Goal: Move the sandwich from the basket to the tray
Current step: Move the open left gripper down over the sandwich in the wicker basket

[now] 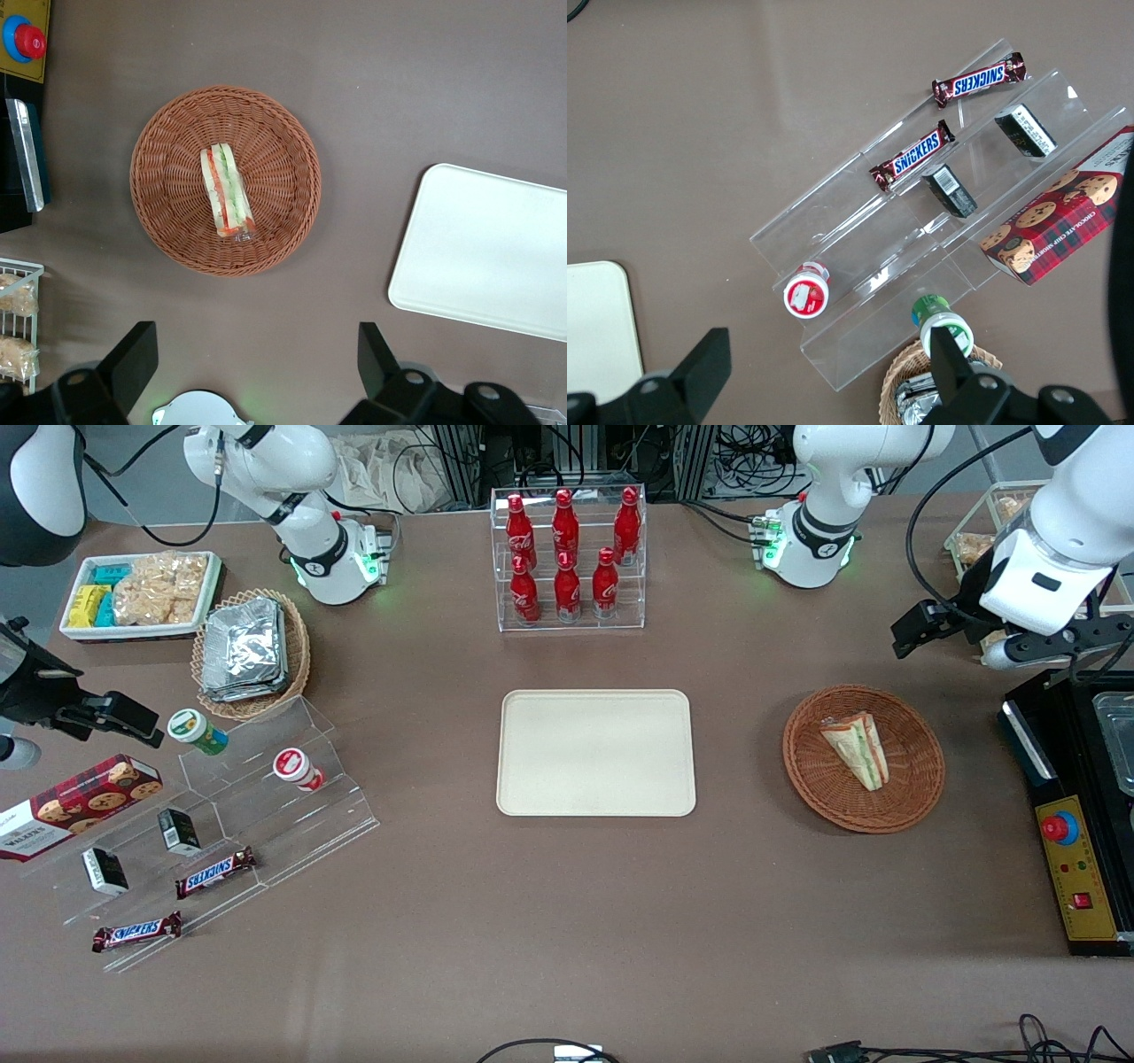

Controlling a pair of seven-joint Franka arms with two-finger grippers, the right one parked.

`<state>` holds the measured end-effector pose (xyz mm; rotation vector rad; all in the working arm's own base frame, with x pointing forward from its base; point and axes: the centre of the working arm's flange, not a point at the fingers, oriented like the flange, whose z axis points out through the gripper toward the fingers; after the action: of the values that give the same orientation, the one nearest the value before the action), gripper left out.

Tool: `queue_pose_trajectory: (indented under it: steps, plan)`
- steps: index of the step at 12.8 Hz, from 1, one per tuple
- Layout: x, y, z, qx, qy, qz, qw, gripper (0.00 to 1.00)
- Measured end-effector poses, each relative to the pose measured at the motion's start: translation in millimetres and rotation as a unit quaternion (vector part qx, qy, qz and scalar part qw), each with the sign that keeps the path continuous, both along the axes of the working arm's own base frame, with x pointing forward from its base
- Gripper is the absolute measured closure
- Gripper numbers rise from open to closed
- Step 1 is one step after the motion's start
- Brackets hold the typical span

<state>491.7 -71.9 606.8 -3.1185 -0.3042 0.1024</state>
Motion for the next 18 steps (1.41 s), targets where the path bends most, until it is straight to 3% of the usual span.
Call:
queue_pose_trajectory:
  steps: [8,11,15,18]
  plan:
    - [-3.9,-5.5,0.4,0.003,0.012,0.012,0.9998,0.0]
    - [-4.3,-5.4,-10.8,0.005,0.026,0.014,0.9995,0.0]
    - [0.3,-0.6,-84.7,0.007,0.032,0.031,0.999,0.0]
    - [-2.6,8.9,-167.6,0.02,0.015,0.069,0.9973,0.0]
